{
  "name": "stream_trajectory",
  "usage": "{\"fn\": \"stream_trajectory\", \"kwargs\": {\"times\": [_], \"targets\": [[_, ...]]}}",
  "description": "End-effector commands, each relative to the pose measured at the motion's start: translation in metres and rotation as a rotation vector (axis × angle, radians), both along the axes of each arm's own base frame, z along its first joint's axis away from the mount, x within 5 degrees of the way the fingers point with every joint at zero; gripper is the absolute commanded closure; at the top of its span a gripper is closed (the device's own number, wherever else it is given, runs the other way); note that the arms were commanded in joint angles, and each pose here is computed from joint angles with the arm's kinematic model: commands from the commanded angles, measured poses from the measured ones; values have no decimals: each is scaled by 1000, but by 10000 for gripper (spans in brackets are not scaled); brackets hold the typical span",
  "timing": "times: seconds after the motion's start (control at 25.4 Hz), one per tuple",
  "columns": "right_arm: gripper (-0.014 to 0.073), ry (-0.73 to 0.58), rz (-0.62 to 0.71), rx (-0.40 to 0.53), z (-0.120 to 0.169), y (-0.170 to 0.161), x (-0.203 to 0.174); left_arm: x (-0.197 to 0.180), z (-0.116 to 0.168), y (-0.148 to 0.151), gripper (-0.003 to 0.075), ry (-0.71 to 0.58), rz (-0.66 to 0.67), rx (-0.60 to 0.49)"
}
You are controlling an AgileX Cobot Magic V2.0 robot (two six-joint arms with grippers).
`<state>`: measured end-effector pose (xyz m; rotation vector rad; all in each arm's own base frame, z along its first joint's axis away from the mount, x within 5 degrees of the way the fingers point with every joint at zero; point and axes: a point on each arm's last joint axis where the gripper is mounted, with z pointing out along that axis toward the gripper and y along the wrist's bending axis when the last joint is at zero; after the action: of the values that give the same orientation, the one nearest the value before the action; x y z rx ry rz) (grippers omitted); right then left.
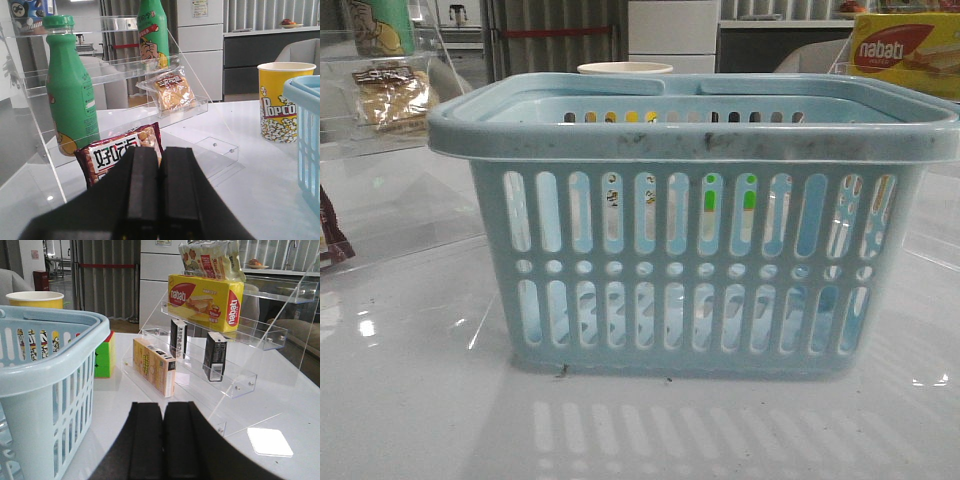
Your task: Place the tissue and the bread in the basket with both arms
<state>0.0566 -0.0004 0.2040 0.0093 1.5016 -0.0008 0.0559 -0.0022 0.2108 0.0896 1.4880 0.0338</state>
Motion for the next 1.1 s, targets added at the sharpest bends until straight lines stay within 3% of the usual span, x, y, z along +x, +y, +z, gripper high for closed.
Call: {"fn": "stream_trajectory", "kwargs": {"times": [0.0, 0.12, 0.32, 0.43, 0.71, 0.83, 1.06], "targets": [[531, -118, 2, -8, 10, 0, -3, -3, 11, 1, 629, -129, 7, -24], [531, -160, 2, -8, 24, 0, -6, -7, 28, 2, 629, -193, 8, -28], [531, -182, -4, -8, 78, 0, -21, -24, 85, 2, 629, -329, 3, -34], [531, -159, -7, -6, 115, 0, -27, -29, 121, 1, 629, -318, -10, -31], [531, -7, -15, -3, 180, -1, -24, -13, 182, -3, 629, -133, -43, -13], [531, 94, -17, -2, 186, -1, -10, 3, 184, -5, 629, 2, -56, -5], [531, 313, -19, 0, 169, -2, 18, 35, 160, -8, 629, 260, -72, 6]]}}
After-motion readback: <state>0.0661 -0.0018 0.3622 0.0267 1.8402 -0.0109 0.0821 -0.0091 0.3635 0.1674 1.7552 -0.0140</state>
